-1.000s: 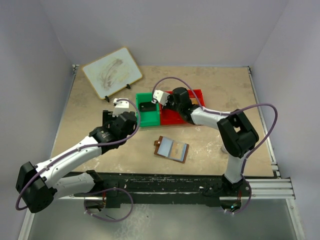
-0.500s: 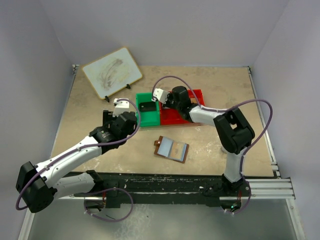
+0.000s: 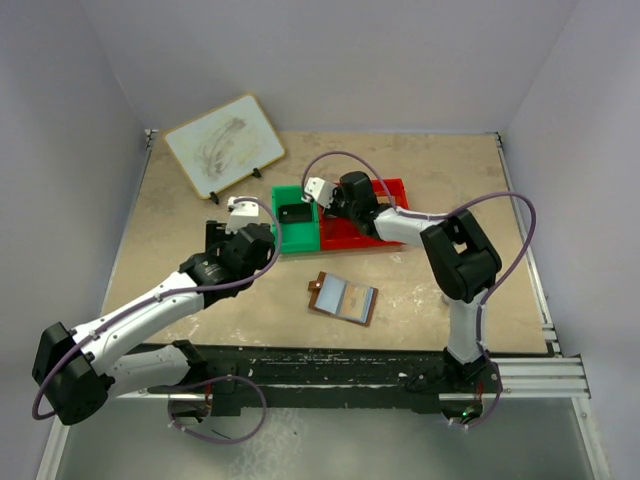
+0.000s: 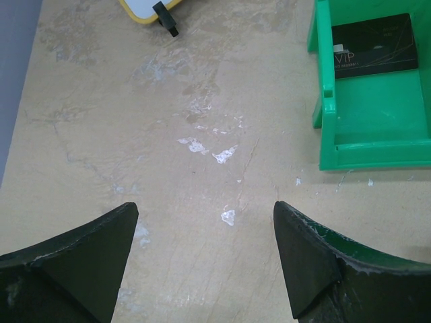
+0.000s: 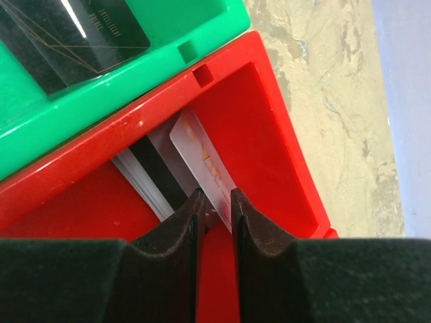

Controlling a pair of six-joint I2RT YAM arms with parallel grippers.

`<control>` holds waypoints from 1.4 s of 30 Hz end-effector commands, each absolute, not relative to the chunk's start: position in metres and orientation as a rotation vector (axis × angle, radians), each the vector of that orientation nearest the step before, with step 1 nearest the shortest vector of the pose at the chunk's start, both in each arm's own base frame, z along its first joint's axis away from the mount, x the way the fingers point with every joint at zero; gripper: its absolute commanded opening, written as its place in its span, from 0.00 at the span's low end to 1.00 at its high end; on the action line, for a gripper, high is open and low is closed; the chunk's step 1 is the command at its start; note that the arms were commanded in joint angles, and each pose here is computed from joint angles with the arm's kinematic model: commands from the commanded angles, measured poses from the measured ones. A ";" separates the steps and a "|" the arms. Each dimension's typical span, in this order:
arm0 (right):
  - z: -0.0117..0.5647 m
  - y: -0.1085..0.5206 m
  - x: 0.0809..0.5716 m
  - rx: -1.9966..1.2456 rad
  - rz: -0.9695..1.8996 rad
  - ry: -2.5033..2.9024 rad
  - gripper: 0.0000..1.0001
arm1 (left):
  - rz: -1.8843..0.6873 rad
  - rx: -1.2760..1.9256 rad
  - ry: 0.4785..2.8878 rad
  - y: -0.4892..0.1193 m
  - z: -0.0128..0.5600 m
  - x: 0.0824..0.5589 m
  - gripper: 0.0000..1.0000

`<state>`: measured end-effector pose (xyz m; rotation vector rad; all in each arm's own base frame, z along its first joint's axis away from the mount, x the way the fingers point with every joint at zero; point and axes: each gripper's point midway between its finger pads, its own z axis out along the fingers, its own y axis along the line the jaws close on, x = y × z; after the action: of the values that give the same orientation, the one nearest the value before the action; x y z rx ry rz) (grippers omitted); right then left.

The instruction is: Take the credit cards out of the card holder

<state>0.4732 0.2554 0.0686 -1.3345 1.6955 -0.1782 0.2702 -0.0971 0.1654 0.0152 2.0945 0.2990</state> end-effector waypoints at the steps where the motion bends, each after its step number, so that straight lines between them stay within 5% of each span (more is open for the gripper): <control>1: 0.087 0.258 0.479 -1.302 -0.169 1.690 0.25 | 0.299 -0.005 2.062 -0.099 0.180 0.277 0.79; 8: 0.090 0.264 0.476 -1.287 -0.114 1.706 0.28 | 0.300 0.001 2.069 -0.100 0.178 0.278 0.79; 11: 0.097 0.264 0.475 -1.260 -0.099 1.713 0.38 | 0.300 0.004 2.071 -0.101 0.177 0.278 0.79; 22: 0.180 0.270 0.447 -1.043 0.097 1.679 0.40 | 0.286 0.030 2.095 -0.106 0.171 0.278 0.78; 29: 0.231 0.230 0.403 -0.582 0.230 1.759 0.46 | 0.273 0.040 2.107 -0.108 0.168 0.277 0.78; 35: 0.167 0.225 0.323 -0.260 0.582 2.114 0.51 | 0.231 0.074 2.140 -0.118 0.160 0.277 0.77; 42: 0.082 0.196 0.261 0.048 0.584 2.436 0.46 | -0.024 0.034 2.229 -0.151 0.147 0.265 0.76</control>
<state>0.2982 0.2061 0.1148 -0.2304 2.2386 0.5248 0.2663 -0.1197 0.1390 0.0979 2.2038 0.2102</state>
